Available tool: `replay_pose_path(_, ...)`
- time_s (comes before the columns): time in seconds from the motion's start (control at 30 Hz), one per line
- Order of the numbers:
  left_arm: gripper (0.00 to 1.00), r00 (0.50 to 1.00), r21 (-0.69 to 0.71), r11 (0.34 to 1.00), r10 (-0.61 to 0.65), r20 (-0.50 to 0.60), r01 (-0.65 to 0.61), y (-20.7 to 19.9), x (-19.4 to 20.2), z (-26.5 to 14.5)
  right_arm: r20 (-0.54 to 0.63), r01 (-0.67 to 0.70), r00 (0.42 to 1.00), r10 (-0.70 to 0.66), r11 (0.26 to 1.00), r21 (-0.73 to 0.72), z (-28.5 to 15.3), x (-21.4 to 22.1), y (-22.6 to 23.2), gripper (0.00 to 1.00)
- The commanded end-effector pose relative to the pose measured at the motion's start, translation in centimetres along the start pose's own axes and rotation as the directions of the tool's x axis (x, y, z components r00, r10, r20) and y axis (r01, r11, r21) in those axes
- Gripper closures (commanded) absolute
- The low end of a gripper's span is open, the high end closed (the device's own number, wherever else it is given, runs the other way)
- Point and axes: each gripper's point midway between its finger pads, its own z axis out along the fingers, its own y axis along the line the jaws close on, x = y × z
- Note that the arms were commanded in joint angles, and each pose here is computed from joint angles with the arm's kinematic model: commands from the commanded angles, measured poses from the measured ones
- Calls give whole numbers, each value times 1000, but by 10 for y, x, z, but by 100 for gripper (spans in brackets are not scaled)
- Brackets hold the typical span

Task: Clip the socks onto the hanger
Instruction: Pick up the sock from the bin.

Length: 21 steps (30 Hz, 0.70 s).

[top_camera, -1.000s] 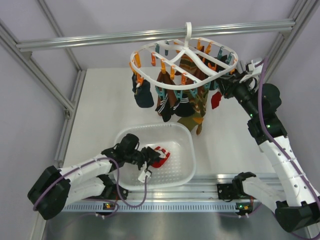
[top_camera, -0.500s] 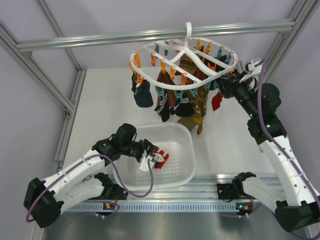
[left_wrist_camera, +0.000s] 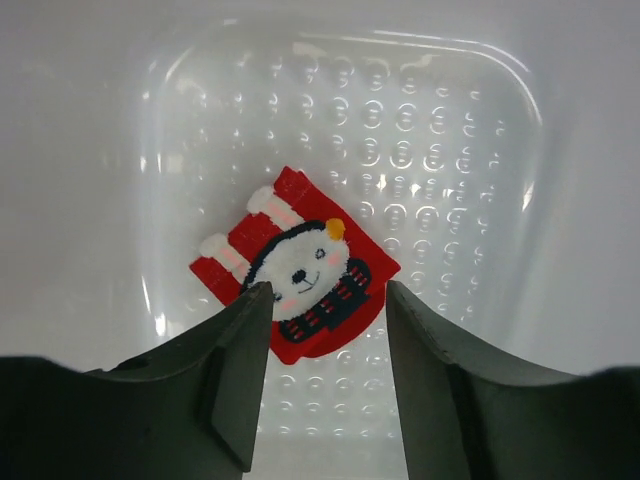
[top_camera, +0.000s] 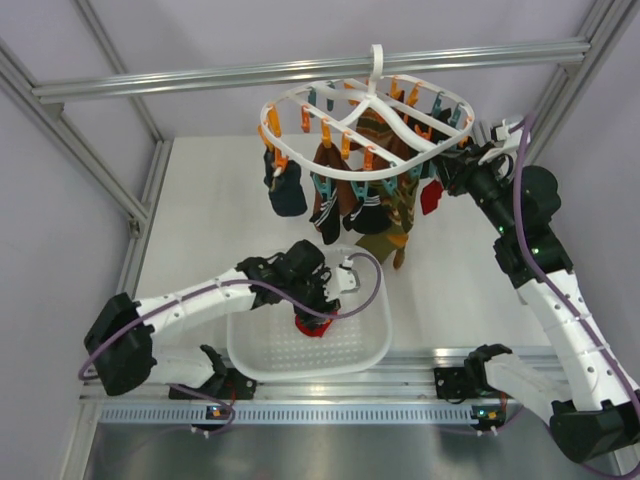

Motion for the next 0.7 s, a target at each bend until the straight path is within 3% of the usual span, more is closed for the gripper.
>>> replay_pose_path(0.0,45,953,-204,942,-289,-86,267,14,10,6,32,-28,999,28,1000,-14,11,-8,5,100)
replay_pose_path(0.27,41,914,-420,856,-385,-131,301,45,26,24,38,-20,999,20,1000,-9,9,-7,4,100)
replay_pose_path(0.53,41,886,-382,854,-437,-157,354,38,38,53,37,-14,999,14,1000,-7,10,-7,3,100)
replay_pose_path(0.67,65,883,-377,860,-433,-180,344,37,45,60,36,-9,999,10,1000,-4,10,-7,2,100)
